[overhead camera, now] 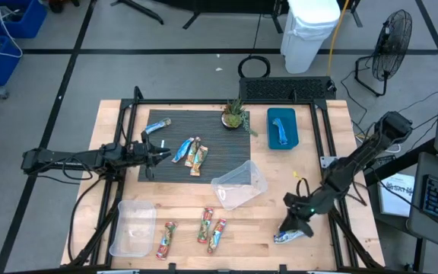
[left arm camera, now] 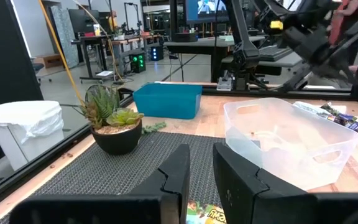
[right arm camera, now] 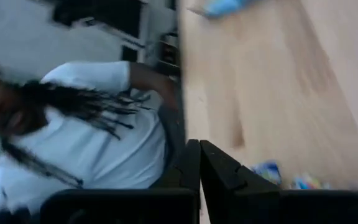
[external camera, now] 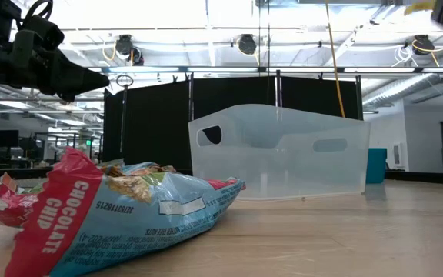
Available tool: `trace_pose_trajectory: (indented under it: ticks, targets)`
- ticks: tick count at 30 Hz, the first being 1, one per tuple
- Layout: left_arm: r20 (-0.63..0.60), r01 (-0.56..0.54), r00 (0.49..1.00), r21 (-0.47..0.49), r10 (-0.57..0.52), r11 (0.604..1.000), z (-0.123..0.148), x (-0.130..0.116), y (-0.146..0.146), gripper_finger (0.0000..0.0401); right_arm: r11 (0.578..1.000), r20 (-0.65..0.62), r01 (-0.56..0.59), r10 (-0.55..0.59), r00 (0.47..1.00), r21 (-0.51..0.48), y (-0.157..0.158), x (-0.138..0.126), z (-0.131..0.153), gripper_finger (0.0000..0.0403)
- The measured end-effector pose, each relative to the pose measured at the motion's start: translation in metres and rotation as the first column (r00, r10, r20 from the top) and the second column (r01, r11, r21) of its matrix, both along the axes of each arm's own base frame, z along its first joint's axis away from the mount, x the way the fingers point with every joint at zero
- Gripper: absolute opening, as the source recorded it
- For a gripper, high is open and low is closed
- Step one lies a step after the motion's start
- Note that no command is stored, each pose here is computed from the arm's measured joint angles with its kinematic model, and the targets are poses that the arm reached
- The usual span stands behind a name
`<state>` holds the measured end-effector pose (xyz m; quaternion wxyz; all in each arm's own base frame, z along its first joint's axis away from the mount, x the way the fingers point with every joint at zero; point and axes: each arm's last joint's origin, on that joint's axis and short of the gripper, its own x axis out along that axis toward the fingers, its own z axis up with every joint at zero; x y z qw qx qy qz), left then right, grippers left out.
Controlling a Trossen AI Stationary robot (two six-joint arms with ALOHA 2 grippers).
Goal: Pick and place Granola Bars by type
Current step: Move the blue granola bar to the middle right of the table
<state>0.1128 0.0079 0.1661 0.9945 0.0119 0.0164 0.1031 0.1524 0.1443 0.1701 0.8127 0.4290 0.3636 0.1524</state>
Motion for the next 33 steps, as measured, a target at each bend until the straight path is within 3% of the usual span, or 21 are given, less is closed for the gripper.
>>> trace_pose_trajectory:
  ticks: [6,9,13,16,20,25,33]
  targets:
    - [-0.001,0.0,1.0,0.0,0.0,1.0,0.0,0.0,0.0,0.0076,0.982,-0.128,0.052,-0.029,0.991,0.184,0.019,0.005,-0.014,0.0]
    - [0.0,0.0,1.0,0.0,0.0,1.0,0.0,0.0,0.0,0.0076,0.971,-0.224,0.083,-0.031,0.974,0.226,0.029,0.003,-0.028,0.0]
    - [0.0,0.0,1.0,0.0,0.0,1.0,0.0,0.0,0.0,0.0076,0.954,-0.425,0.123,0.005,0.905,0.273,0.039,-0.004,-0.047,0.0]
    - [0.0,0.0,1.0,0.0,0.0,1.0,0.0,0.0,0.0,0.0076,0.953,-0.507,0.127,0.033,0.861,0.277,0.044,-0.008,-0.056,0.0]
    - [0.0,0.0,1.0,0.0,0.0,1.0,0.0,0.0,0.0,0.0076,0.971,-0.531,0.134,-0.009,0.847,0.197,0.04,-0.009,-0.065,0.0]
    - [0.0,0.0,1.0,0.0,0.0,1.0,0.0,0.0,0.0,0.0076,0.994,-0.496,0.107,-0.097,0.863,-0.008,0.027,-0.008,-0.074,0.0]
    - [0.0,0.0,1.0,0.0,0.0,1.0,0.0,0.0,0.0,0.0076,0.945,-0.289,0.081,-0.177,0.941,-0.316,0.006,0.003,-0.08,0.0]
